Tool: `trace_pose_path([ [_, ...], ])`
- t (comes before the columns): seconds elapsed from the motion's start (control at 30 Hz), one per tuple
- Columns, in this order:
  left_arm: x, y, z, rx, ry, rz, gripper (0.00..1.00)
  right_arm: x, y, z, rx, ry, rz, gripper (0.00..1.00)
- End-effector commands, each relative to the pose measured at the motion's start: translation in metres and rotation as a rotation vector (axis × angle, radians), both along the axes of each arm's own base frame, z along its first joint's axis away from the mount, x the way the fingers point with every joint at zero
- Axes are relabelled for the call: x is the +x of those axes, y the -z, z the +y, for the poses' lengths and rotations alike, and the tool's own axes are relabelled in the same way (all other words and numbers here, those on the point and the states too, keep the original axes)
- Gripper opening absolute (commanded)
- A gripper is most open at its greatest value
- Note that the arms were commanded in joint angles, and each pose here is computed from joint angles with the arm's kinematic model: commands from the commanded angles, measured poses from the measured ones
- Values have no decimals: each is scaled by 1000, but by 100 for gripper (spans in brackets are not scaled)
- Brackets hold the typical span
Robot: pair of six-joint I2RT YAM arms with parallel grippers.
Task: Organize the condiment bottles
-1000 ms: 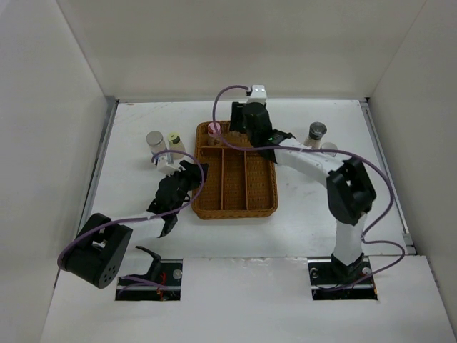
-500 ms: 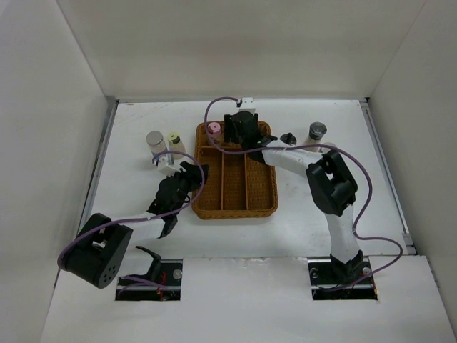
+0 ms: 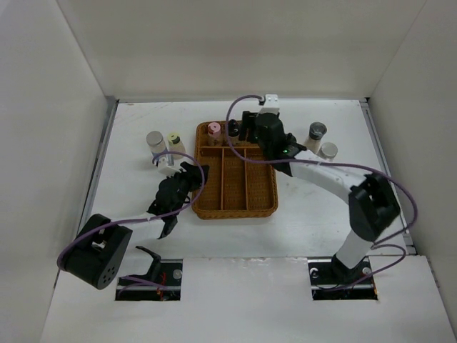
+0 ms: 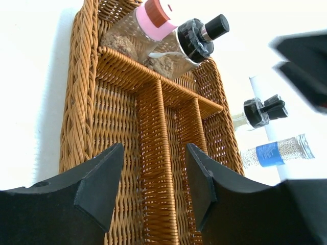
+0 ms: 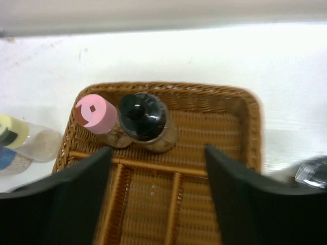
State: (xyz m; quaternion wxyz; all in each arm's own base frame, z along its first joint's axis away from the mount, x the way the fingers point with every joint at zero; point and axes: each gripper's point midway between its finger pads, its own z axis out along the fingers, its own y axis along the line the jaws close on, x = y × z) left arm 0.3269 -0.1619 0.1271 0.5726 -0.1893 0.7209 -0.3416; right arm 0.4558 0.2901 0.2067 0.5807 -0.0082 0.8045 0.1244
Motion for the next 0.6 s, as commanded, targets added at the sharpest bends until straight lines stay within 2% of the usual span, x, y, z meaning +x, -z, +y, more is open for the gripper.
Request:
trace_pose_path([
  [0.0,0,-20,-1,-33,1,-70,50,-10,-49,-43,72,74,-123,72],
  [0.1,0,-18,-5,-25,9,-65,50,-20,-41,-89,52,167,-113,45],
  [0.17,0,-18,-6,-32,14,-61,50,-22,-30,-117,24,226,-97,43],
  [0.23,0,-19,-8,-28,16,-67,50,-22,-17,-139,-4,273,-64,51],
  [0.3,0,-18,-8,-24,17,-66,50,-22,-4,-148,-33,291,-24,76],
  [0.33,1,-18,-7,-22,14,-66,50,-21,1,-149,-44,295,-9,84],
  [0.43,0,-19,-6,-24,11,-70,51,-14,16,-150,-68,303,19,92],
  [0.57,1,-17,-6,-20,12,-65,51,-2,36,-155,-60,316,66,95],
])
